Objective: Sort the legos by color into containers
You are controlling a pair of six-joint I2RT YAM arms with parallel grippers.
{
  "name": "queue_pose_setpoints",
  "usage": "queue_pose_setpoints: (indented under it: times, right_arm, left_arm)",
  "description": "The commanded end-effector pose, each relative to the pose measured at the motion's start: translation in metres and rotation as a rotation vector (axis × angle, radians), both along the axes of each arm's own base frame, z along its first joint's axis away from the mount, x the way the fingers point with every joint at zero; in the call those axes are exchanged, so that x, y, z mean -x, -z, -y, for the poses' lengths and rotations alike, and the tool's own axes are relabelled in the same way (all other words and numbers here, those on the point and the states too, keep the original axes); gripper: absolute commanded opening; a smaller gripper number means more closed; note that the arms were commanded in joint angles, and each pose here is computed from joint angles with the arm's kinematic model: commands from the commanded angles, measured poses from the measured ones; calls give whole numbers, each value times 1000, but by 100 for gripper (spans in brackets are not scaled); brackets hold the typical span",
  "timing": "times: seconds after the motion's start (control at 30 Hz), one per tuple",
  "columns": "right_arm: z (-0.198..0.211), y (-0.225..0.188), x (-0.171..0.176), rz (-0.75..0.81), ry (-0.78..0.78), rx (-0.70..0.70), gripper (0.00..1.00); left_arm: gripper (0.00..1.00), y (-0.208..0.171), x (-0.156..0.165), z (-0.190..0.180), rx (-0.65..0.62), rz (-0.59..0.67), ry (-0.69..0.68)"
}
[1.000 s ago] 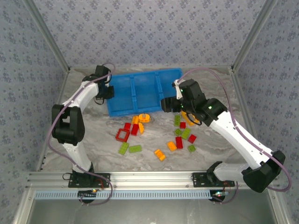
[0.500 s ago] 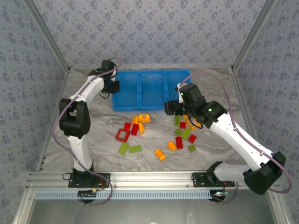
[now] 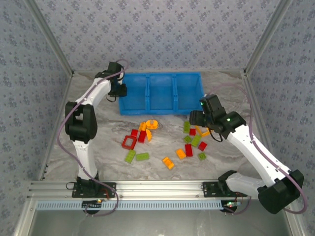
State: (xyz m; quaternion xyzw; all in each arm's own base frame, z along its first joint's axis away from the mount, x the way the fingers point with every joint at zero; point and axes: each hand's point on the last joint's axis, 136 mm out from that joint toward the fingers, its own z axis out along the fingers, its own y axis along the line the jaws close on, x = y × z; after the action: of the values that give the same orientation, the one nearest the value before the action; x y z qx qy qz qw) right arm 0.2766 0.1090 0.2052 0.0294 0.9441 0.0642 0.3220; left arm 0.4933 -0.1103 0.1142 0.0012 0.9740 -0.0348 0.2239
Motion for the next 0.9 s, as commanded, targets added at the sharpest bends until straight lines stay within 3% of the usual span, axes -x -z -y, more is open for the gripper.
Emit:
queue_pose_setpoints:
  times: [0.0, 0.23, 0.33, 0.43, 0.63, 0.77, 0.87]
  right_arm:
    - [29, 11, 15, -47, 151, 14, 73]
    - [73, 55, 35, -147, 511, -135, 55]
    - [78, 78, 34, -184, 628, -243, 52]
    - [74, 99, 28, -228, 707, -326, 51]
    - [59, 126, 6, -278, 739, -454, 51]
    - [55, 140, -2, -314, 740, -470, 48]
    - [53, 149, -8, -337, 746, -492, 42]
  left_arm:
    - [37, -5, 4, -1, 1, 1, -6]
    - [45, -65, 20, -12, 9, 159, -72]
    - [52, -98, 40, -6, 105, 269, -91]
    - [58, -129, 75, 28, 248, 368, 4]
    - [66, -178, 176, 112, 497, 495, 331]
    - [66, -178, 232, 136, 616, 488, 411]
    - [66, -171, 260, 147, 633, 473, 445]
